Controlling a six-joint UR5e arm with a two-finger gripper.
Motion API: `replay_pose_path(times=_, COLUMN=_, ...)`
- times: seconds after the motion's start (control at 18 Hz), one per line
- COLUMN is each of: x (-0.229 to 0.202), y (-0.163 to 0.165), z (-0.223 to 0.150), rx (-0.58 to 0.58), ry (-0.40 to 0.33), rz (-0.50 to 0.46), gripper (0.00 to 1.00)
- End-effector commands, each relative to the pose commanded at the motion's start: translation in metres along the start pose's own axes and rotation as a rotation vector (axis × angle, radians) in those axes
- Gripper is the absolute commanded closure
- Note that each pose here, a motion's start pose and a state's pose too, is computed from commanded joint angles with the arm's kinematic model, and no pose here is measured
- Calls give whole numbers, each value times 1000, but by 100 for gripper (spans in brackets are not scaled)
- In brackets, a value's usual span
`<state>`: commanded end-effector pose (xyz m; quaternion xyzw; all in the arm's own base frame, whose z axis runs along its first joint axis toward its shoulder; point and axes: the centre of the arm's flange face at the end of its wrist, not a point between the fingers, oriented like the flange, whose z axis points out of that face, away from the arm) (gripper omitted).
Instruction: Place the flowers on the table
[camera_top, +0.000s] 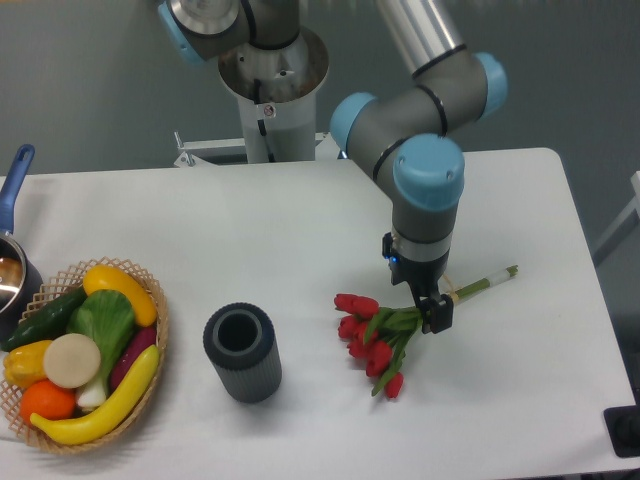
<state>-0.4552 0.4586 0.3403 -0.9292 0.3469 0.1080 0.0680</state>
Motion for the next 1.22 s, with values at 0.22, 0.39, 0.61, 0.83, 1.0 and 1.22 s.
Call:
replay_pose_path(times=0.22, x=-8, y=11, z=-22, rx=28, ry=-34, rz=-19, gripper=0)
replay_pose_path(times=0.39, x=-9, y=42, z=-55, rx=80, ry=-4, rz=-67, gripper=0)
replay_pose_path(times=0.61, x=-5, y=77, z=-75, rx=89, ry=43, rz=52, gripper=0)
replay_pose_path(times=0.83, x=2, y=112, z=-86, rx=128, ry=44, rz=79, gripper=0)
replay_pose_path(times=1.0, x=5, y=125, z=-85, rx=129, ry=46, rz=101, gripper=0)
replay_pose_path(times=1.22, x=5, y=128, z=-85, rx=132, ry=44, rz=101, gripper=0)
